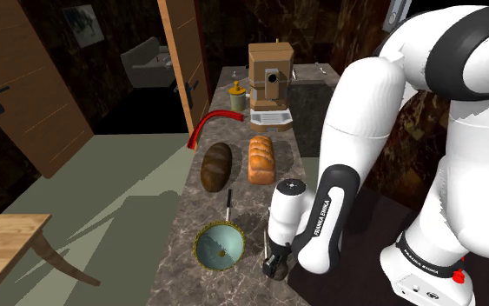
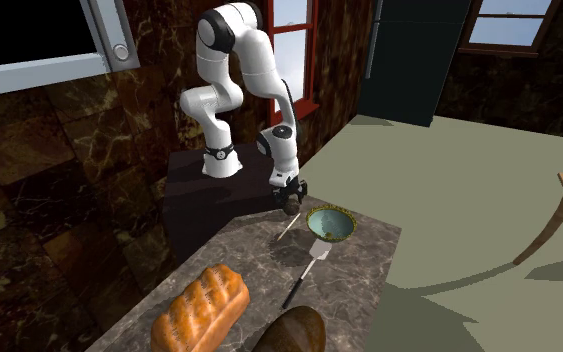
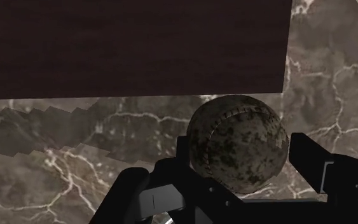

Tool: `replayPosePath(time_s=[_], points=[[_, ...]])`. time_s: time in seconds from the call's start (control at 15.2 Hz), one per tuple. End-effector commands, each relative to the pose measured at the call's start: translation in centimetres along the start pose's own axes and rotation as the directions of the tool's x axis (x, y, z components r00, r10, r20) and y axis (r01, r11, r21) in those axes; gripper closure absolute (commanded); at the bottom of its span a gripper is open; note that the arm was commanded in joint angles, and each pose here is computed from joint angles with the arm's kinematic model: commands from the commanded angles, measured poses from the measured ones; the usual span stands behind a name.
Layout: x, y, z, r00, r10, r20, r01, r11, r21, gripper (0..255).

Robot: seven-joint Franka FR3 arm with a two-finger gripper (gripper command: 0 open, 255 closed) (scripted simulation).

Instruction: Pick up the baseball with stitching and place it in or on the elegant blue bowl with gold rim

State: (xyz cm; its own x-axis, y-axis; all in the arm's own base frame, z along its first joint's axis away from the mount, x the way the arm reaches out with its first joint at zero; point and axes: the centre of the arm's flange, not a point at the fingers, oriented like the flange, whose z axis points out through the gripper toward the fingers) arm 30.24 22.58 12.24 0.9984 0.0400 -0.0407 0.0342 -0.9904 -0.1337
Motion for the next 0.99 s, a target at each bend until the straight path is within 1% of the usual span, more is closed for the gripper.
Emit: replayPosePath(time_s=[0.0, 0.92], points=[[-0.1, 0.0, -0.9, 1.000, 0.001, 0.002, -0.001, 1.000, -0.001, 255], [-0.4, -1.0, -8.2, 1.000, 0.001, 0.002, -0.001, 1.000, -0.001, 255]])
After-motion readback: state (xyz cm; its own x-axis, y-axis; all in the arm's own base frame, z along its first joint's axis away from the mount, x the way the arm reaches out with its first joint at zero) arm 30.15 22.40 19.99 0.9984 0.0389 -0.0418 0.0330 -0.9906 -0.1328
